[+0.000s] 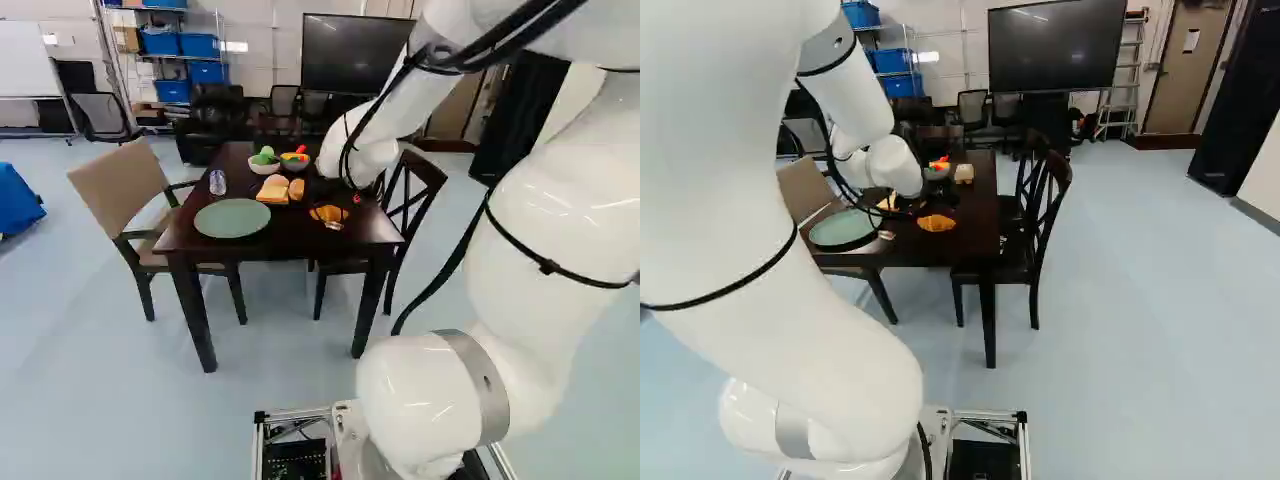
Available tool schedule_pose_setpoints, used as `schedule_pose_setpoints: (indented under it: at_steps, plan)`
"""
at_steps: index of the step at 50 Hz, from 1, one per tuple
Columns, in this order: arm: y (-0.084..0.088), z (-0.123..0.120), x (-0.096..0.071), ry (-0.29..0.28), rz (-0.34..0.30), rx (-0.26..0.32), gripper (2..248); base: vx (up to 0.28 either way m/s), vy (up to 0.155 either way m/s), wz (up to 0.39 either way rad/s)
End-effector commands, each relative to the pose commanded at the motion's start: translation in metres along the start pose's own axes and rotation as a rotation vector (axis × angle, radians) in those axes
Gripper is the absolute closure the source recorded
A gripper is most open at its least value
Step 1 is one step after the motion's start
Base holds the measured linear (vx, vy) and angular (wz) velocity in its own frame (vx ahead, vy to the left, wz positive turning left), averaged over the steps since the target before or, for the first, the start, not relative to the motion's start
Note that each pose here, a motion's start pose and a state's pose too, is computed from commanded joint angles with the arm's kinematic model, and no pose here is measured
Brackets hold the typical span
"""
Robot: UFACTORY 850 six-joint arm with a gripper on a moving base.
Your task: Move the croissant to the empty plate
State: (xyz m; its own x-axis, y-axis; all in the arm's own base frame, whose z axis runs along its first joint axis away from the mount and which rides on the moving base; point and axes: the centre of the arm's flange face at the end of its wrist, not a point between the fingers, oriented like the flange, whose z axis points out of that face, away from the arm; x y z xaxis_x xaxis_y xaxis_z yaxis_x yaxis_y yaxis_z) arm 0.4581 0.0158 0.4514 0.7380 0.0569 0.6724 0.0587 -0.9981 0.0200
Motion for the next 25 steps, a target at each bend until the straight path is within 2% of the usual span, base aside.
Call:
schedule_pose_setpoints:
  at_steps: [25]
  plan:
    - [0.003, 0.003, 0.031, -0.137, 0.002, -0.004, 3, 0.000, 0.000, 0.000]
